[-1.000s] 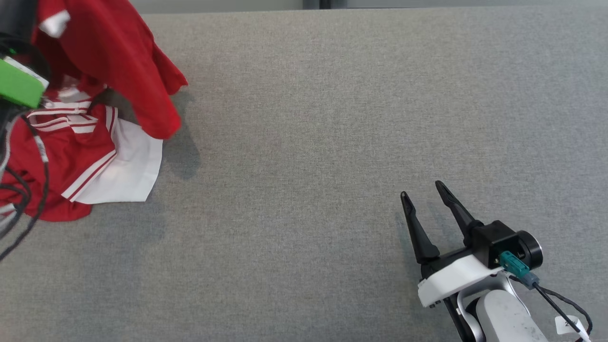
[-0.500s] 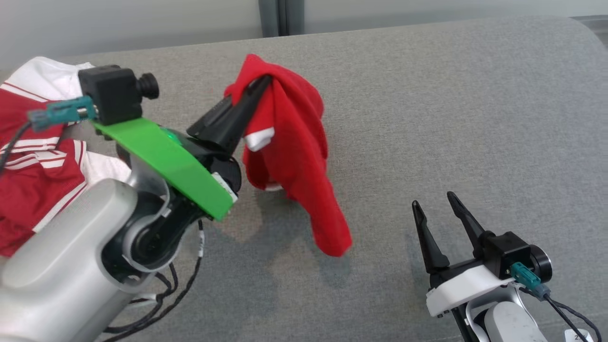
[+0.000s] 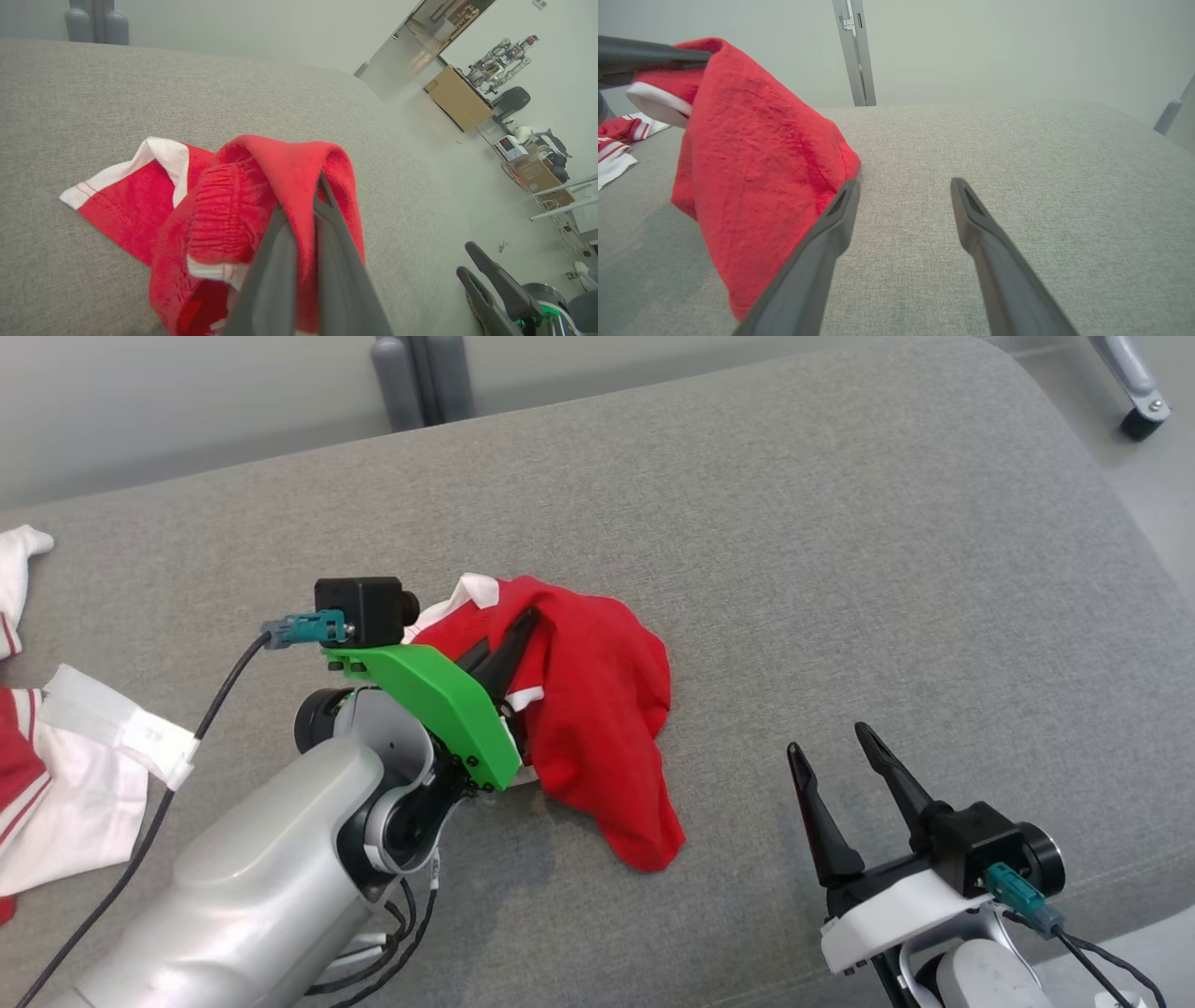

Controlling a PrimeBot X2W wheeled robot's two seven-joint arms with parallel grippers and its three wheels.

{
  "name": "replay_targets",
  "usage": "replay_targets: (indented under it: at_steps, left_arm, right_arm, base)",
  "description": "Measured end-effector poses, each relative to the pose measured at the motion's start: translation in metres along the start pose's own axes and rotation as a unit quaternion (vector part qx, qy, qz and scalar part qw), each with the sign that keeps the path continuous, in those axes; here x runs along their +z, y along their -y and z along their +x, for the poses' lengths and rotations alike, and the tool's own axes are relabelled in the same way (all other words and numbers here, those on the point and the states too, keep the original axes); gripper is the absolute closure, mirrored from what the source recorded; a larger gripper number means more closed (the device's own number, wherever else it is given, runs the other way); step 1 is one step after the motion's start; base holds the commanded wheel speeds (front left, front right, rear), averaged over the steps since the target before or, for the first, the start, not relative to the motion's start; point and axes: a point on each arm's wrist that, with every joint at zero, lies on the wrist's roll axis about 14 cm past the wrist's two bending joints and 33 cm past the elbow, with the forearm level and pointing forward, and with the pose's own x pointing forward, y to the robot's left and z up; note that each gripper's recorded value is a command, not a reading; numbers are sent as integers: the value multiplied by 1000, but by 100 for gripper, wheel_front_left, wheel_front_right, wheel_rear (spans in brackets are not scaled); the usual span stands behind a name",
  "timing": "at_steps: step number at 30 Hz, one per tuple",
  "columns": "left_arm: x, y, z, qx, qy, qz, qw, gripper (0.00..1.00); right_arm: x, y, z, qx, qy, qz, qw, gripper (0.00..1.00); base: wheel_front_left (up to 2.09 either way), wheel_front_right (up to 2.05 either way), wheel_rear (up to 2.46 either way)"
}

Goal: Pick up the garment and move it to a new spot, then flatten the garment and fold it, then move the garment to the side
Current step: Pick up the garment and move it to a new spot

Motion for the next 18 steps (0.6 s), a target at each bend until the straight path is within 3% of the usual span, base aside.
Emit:
replay_targets:
  at_steps: [4, 8, 9, 10, 11, 12, 18]
  left_arm:
    - [-27, -30, 17, 38, -34, 6, 999, 100]
    - [-45, -39, 30, 41, -52, 11, 998, 100]
    - [-50, -40, 32, 41, -56, 14, 997, 88]
    - [-54, -41, 33, 41, -58, 18, 997, 60]
    - [-56, -43, 33, 45, -60, 27, 997, 41]
    - [-57, -46, 32, 46, -62, 39, 996, 0]
    - [-45, -51, 21, 57, -27, 80, 995, 0]
  right_arm:
    - [1, 6, -7, -11, 0, -2, 1000, 0]
    - [1, 13, -13, -24, -1, -3, 1000, 0]
    - [1, 14, -15, -27, -3, -3, 1000, 0]
    - [-1, 15, -17, -29, -5, -3, 1000, 0]
    - [-2, 15, -19, -31, -6, -2, 1000, 0]
    - [-2, 16, -20, -32, -6, -2, 999, 0]
    - [1, 19, -26, -37, -3, -11, 999, 0]
  base:
    - [0, 0, 0]
    - [0, 0, 0]
    - [0, 0, 0]
    - [0, 0, 0]
    - [0, 0, 0]
    - [0, 0, 0]
    - [0, 0, 0]
